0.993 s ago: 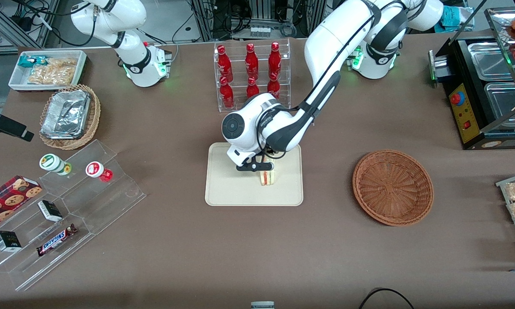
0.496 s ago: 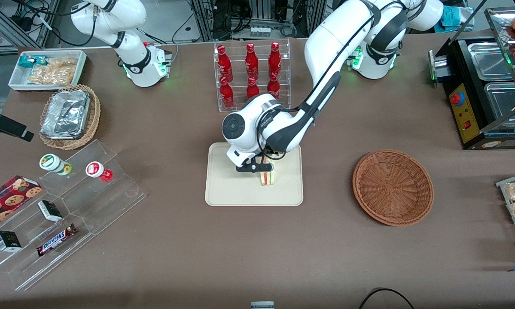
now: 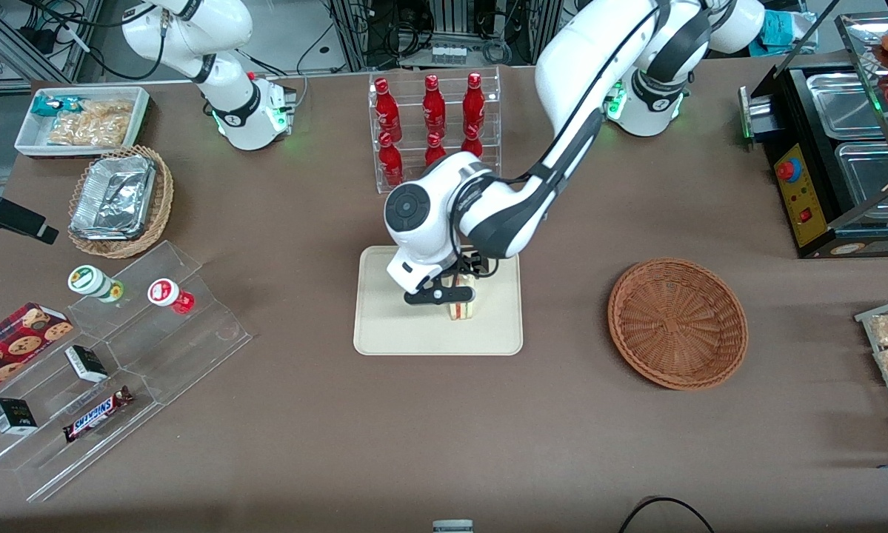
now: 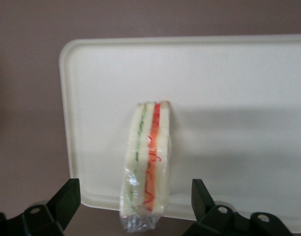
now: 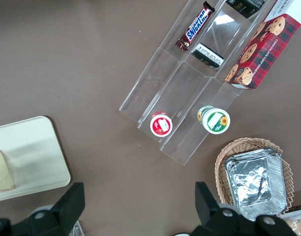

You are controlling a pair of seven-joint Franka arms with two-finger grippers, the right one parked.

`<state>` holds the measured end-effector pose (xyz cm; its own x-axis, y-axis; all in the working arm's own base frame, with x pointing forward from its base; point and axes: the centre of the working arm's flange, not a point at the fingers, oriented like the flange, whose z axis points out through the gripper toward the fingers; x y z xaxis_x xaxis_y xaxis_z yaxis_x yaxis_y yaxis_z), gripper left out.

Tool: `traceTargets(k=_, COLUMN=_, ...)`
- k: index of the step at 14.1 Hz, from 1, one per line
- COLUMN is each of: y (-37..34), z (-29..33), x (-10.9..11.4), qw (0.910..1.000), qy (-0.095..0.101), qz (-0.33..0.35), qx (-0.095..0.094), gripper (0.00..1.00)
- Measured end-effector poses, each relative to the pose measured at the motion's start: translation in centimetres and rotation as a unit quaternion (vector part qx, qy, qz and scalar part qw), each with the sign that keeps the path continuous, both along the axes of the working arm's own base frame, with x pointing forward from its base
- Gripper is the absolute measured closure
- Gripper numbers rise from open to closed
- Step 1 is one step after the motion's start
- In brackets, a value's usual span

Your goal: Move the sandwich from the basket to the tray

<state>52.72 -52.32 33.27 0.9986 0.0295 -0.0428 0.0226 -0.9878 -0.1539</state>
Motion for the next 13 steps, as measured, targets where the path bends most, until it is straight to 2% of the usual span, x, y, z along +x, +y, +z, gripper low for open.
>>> traceTargets(k=2, y=4.3, z=6.4, x=2.6, qw=0.9992, qy=-0.01, qz=0.038, qx=-0.006, gripper=0.0)
traceTargets(k=4, y=11.0, z=13.3, x=5.2, qw=0.9978, qy=-0.001, qz=0.062, qx=-0.024, gripper=0.0)
traceTargets(k=6, y=17.8, z=18.3, x=6.8, qw=0.9979, qy=0.013, qz=0.057, qx=-0.029, gripper=0.0)
traceTargets(k=8, y=24.1, z=21.6, x=7.7, qw=0.9978, qy=0.03, qz=0.048, qx=-0.033, gripper=0.0)
traceTargets(k=11, y=31.6, z=24.3, x=7.5, qw=0.9971, qy=0.066, qz=0.029, qx=-0.027, gripper=0.0)
traceTargets(k=13, y=35.0, z=25.3, x=7.0, qw=0.9967, qy=0.071, qz=0.03, qx=-0.027, gripper=0.0)
